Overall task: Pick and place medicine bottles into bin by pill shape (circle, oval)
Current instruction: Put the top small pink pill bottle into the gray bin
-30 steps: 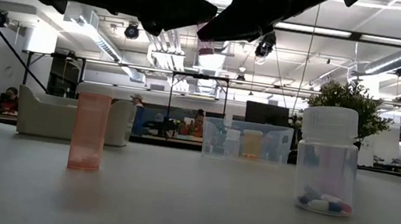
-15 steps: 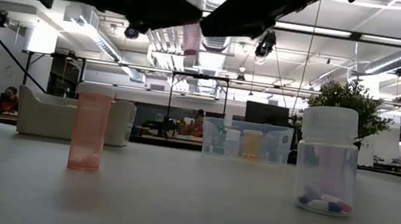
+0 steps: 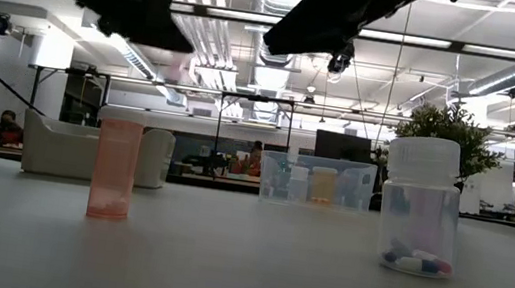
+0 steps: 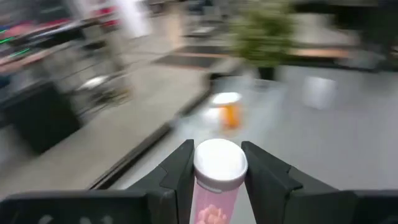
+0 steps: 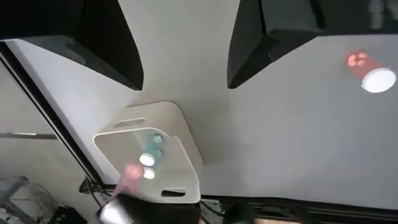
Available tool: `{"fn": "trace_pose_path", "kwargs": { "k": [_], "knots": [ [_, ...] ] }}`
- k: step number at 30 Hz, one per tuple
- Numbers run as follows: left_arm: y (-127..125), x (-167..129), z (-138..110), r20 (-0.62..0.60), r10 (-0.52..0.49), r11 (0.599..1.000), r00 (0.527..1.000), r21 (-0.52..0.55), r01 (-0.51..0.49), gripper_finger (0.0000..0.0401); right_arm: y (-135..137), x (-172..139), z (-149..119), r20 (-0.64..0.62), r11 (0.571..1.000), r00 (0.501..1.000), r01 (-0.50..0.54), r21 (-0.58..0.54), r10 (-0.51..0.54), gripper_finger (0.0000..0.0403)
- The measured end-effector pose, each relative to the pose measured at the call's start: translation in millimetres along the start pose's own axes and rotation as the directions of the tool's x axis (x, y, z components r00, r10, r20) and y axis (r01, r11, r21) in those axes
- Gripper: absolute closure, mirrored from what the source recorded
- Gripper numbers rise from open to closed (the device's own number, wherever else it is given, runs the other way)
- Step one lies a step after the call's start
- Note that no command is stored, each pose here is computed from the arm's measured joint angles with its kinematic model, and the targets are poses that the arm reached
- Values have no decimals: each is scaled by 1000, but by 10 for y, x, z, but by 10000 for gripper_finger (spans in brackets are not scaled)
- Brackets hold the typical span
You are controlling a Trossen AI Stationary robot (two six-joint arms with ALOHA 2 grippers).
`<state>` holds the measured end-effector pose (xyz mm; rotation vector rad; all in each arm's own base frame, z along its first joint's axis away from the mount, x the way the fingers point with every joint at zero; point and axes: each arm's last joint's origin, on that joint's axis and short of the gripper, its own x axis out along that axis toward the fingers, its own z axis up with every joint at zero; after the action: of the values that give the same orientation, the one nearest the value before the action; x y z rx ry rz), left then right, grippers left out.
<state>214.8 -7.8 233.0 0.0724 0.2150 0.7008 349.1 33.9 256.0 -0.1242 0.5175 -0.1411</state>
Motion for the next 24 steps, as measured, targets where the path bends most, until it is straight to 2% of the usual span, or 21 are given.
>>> {"fn": "trace_pose_path", "kwargs": {
  "k": [2, 4, 7, 10, 20, 24],
  "knots": [
    [104, -10, -93, -8, 129, 988, 992, -87, -130, 301, 2, 0, 2, 3, 1000, 1000, -1, 1, 1, 178],
    [170, -8, -219, -25, 184, 972, 983, -144, -186, 301, 2, 0, 1, 1, 1000, 1000, -3, 0, 3, 178],
    [212, 9, -387, -49, 204, 957, 978, -202, -210, 301, 1, 0, 4, 4, 1000, 1000, -2, 1, 2, 177],
    [237, 28, -535, -69, 224, 948, 972, -216, -233, 301, 1, 0, 4, 4, 1000, 1000, -3, 0, 3, 177],
    [166, 214, -755, -104, 260, 944, 960, -181, -275, 301, 1, 0, 12, 12, 1000, 1000, -3, 1, 3, 177],
    [137, 294, -819, -108, 274, 935, 956, -202, -291, 301, 1, 0, 11, 12, 1000, 1000, -3, 1, 3, 177]
  ]
}}
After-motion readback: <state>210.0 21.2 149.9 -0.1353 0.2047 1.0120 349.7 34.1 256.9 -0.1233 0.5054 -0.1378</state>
